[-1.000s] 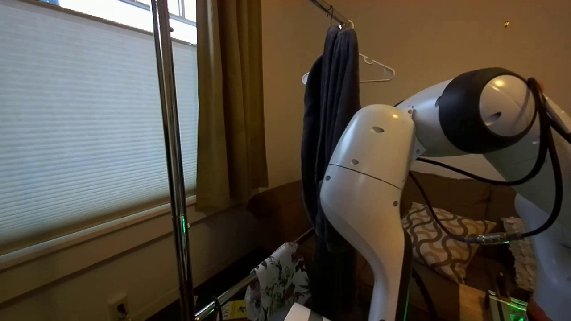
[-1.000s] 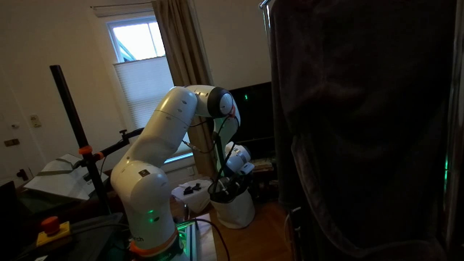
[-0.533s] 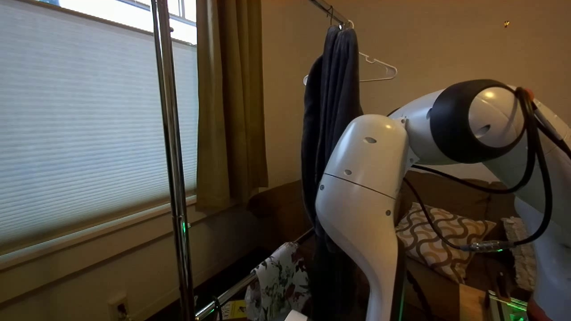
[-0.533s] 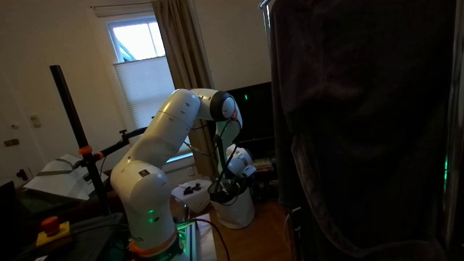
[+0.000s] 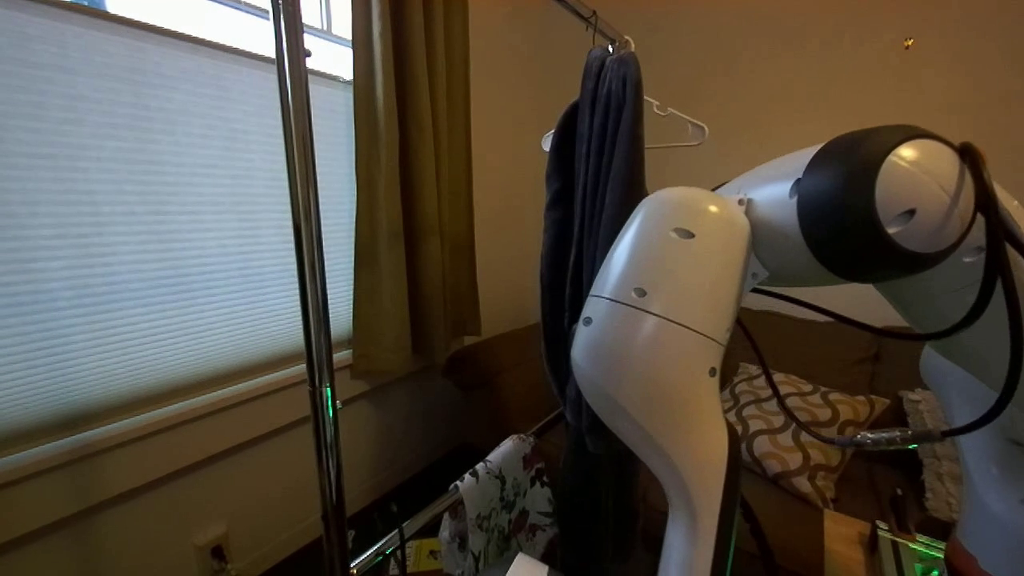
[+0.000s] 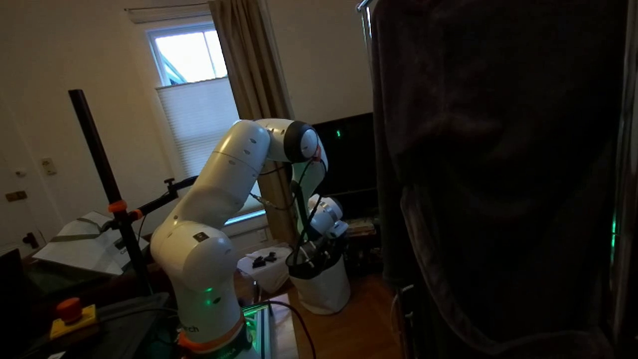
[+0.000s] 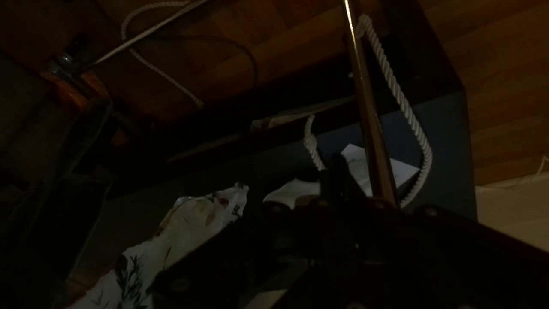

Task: Put the coat hanger on the top rack

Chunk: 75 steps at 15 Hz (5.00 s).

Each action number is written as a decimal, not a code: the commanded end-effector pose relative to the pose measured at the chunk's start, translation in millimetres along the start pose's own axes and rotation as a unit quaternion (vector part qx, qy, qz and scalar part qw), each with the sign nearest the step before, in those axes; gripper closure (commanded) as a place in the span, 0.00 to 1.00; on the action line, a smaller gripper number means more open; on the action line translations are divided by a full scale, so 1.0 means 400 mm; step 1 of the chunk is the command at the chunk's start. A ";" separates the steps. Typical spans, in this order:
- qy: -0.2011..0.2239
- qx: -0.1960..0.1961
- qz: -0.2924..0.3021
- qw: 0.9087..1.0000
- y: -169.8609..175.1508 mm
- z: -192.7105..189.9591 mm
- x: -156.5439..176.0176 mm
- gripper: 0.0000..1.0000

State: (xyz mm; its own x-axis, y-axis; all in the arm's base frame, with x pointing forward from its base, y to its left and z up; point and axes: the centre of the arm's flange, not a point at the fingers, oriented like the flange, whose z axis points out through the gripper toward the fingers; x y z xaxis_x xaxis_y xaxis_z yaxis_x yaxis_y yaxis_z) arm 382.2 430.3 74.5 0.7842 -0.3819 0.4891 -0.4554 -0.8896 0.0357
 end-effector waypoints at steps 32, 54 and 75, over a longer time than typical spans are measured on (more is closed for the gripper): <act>-0.100 0.077 -0.043 0.991 0.465 -0.369 -0.121 0.94; 0.007 0.041 -0.034 0.999 0.459 -0.481 -0.075 0.98; 0.039 0.202 -0.040 0.978 0.532 -0.767 0.203 0.98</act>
State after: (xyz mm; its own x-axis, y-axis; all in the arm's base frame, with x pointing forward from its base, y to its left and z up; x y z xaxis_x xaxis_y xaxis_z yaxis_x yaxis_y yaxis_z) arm 199.7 344.7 365.4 0.7665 -0.3286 0.5519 -0.2124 -0.9405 -0.2651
